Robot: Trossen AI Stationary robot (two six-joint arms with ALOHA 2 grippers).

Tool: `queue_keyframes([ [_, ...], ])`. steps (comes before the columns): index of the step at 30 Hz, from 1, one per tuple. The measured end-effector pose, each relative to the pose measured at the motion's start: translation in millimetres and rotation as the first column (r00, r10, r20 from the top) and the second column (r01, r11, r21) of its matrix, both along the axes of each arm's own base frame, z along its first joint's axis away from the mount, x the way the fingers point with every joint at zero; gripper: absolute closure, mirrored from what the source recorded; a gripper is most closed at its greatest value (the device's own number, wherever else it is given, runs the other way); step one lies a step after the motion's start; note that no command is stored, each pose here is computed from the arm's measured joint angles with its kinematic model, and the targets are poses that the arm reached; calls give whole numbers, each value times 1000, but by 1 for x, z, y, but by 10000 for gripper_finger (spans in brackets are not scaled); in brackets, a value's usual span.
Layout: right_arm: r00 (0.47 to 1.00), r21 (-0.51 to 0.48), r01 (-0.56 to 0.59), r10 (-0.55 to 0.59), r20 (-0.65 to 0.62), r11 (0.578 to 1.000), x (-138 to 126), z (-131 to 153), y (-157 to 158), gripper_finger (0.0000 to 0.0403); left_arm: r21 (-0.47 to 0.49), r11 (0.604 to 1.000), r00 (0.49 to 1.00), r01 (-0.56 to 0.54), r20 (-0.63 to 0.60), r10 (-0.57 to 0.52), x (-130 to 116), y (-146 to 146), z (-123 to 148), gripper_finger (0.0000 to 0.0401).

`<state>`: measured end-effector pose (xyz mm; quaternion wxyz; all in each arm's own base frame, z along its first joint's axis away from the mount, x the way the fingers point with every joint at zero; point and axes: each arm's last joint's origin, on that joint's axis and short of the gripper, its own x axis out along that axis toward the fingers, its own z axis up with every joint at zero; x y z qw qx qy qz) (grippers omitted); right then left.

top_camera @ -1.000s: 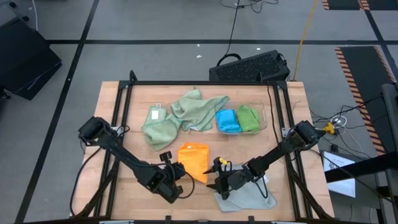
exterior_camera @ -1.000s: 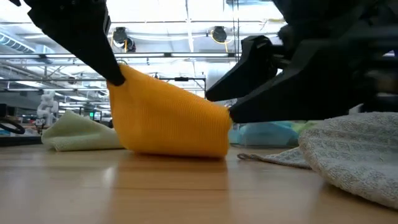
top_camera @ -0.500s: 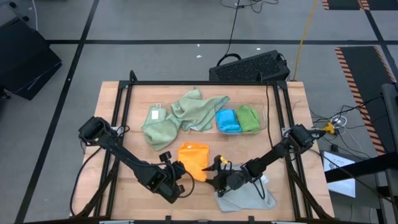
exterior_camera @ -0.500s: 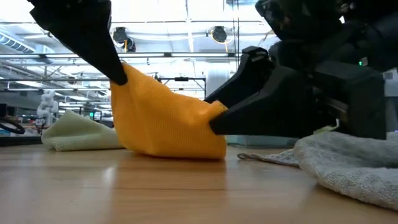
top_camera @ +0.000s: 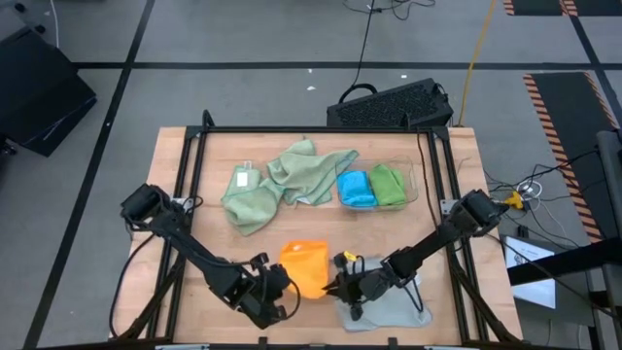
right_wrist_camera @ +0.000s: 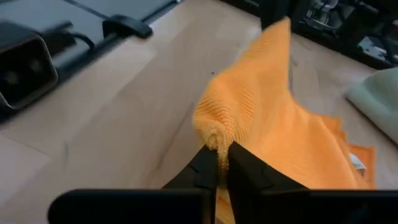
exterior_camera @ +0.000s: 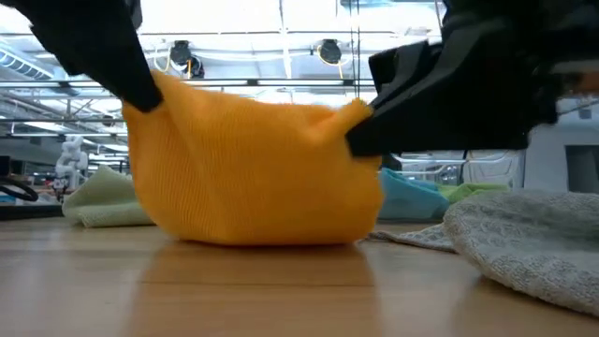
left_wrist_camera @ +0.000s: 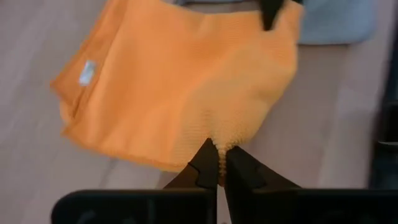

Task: Fold microfiber towels
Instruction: Fold the yellow microfiber cloth

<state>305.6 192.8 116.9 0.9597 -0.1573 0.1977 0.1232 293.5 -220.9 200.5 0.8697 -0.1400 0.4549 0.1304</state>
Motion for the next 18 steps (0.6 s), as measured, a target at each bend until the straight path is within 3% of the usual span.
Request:
queue_keyframes([
  [7,999,26,-16,17,-28,1000,0,13,-7,396,124,991,999,-48,27,45,9,18,0,396],
  [14,989,-35,103,-106,-104,994,10,13,-40,388,204,970,987,-130,-71,147,20,61,-9,390],
  [18,973,-29,176,-178,-145,984,17,9,-61,384,184,968,972,-172,-129,198,24,84,-20,395],
])
